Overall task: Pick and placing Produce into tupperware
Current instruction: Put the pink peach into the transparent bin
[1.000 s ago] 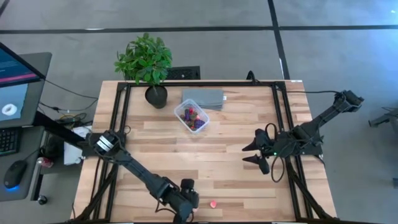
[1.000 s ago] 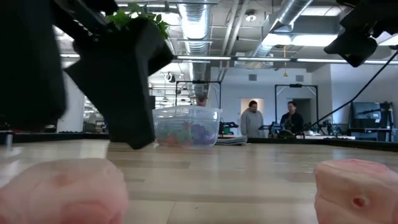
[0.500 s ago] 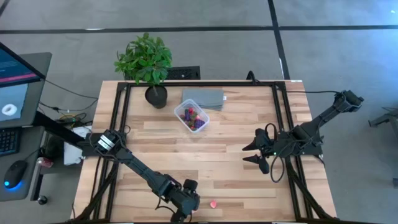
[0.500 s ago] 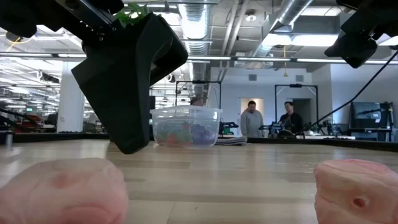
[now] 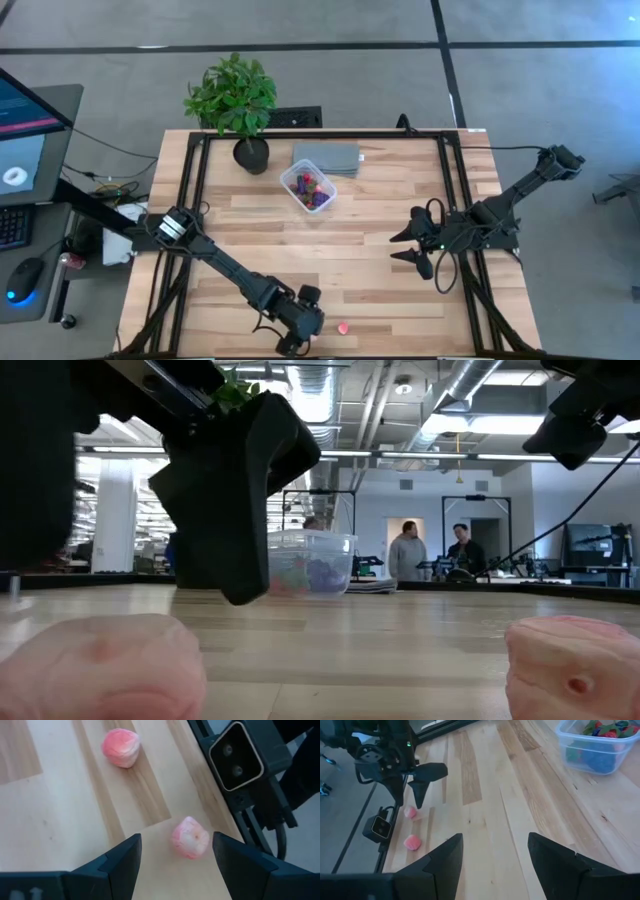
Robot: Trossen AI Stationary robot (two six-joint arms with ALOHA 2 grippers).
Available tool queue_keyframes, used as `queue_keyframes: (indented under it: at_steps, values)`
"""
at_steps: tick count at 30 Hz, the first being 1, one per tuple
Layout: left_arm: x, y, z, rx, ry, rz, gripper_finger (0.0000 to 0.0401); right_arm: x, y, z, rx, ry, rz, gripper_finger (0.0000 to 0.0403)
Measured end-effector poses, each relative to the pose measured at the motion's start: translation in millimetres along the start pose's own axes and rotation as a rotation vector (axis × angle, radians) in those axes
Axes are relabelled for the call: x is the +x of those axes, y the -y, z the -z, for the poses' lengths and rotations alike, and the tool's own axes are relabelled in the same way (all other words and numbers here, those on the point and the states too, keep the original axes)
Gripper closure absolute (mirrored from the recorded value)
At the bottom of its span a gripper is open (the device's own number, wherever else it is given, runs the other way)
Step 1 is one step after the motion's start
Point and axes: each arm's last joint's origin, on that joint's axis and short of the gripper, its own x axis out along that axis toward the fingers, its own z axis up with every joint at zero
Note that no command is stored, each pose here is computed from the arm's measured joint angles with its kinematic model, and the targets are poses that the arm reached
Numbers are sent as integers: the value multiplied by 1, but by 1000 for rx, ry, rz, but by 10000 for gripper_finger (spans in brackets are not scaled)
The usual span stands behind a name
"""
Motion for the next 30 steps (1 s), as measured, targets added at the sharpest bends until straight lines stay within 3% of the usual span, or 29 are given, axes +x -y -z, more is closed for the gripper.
queue_keyframes:
  at_steps: [19, 30]
  values:
    - [18, 2, 3, 33, -35, 37, 166, 0, 2, 3, -11, -28, 18, 155]
    - [19, -1, 3, 20, -36, -3, 166, 0, 2, 3, -13, -32, 21, 155]
